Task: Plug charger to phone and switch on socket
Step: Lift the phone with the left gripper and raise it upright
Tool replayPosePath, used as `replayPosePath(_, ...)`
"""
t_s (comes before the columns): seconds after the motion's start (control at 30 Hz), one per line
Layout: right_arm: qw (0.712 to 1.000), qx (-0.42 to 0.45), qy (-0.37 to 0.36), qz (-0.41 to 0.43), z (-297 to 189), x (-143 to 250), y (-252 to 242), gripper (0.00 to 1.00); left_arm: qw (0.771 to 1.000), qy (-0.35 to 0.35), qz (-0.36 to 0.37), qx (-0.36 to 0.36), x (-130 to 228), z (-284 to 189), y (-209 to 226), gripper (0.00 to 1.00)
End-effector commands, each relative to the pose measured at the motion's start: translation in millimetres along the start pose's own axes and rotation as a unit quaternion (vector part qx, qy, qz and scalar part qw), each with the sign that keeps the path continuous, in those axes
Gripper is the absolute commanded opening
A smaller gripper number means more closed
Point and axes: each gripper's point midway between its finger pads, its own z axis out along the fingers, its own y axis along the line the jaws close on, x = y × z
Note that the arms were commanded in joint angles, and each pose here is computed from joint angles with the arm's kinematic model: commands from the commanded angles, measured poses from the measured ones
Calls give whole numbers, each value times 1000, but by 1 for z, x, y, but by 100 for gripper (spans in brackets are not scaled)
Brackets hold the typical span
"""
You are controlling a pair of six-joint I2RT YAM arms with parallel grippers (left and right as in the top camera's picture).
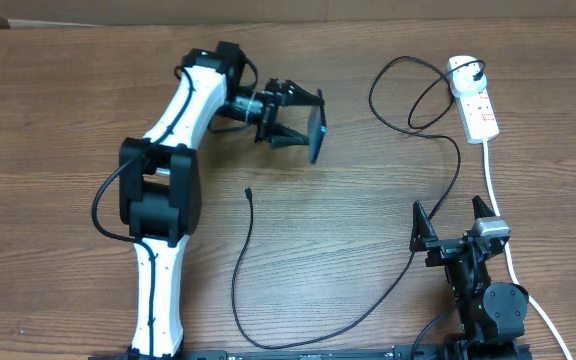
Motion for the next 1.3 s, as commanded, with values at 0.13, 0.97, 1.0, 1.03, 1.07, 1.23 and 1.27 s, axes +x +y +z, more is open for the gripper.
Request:
replayPosePath(0.13, 1000, 0, -2, 3, 0, 2, 0, 100, 997, 6, 24, 77, 3, -35, -29, 62)
replayPosePath(0.97, 873, -383, 127, 273, -56, 0, 127, 100, 994, -24, -19, 102, -2, -74, -28, 61)
replayPosePath(1.0, 870, -375, 123, 295, -54, -6, 125, 100, 994, -24, -20, 102, -2, -74, -28, 61)
replayPosePath(1.03, 866, -376, 110, 312, -53, -16, 125, 100, 994, -24, -19, 102, -2, -74, -28, 61)
replayPosePath(1.07, 863, -388, 88, 311, -56, -29, 126, 100, 994, -24, -20, 102, -2, -74, -28, 61)
replayPosePath(1.23, 869, -414, -60, 262, -79, -115, 124, 100, 994, -24, -20, 102, -2, -74, -28, 61)
replayPosePath(1.27, 877, -408, -75, 242, -81, -127, 123, 100, 994, -24, -20, 102, -2, -74, -28, 61)
